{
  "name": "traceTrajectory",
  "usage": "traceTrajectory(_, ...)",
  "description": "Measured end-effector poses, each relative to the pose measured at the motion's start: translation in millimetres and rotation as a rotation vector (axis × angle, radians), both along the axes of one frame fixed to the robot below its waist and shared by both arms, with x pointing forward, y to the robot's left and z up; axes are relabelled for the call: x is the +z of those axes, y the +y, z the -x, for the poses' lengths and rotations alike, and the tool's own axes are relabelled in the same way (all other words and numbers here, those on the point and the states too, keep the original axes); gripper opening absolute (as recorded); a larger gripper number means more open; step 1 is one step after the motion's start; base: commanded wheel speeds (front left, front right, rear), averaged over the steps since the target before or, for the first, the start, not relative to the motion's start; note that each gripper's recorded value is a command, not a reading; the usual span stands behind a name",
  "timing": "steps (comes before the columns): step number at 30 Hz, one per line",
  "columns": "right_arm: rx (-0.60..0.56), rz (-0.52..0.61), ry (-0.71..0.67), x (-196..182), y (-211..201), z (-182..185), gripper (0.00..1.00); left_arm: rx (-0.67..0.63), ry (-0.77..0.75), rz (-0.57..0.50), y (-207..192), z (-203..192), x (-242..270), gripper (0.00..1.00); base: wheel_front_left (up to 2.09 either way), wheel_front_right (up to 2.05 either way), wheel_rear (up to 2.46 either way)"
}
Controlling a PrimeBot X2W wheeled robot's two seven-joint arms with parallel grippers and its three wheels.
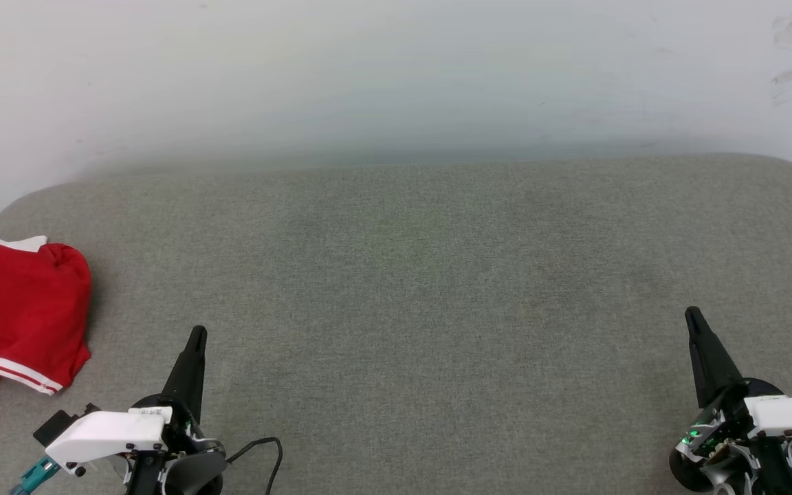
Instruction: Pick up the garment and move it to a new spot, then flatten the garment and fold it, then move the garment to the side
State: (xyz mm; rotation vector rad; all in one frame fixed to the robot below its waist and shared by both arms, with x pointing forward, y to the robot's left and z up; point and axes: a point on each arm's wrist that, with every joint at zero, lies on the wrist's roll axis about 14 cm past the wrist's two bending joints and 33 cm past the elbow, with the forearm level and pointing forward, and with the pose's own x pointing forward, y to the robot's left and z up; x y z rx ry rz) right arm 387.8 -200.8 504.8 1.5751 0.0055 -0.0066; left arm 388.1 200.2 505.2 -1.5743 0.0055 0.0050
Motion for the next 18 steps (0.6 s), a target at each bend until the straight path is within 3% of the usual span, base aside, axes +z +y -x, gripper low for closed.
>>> traceTrajectory(18,0.0,0.0,0.0,0.0,0.1,0.0,0.0,0.0,0.0,0.0,0.0,0.0,0.0,0.0,0.0,0.0,0.0)
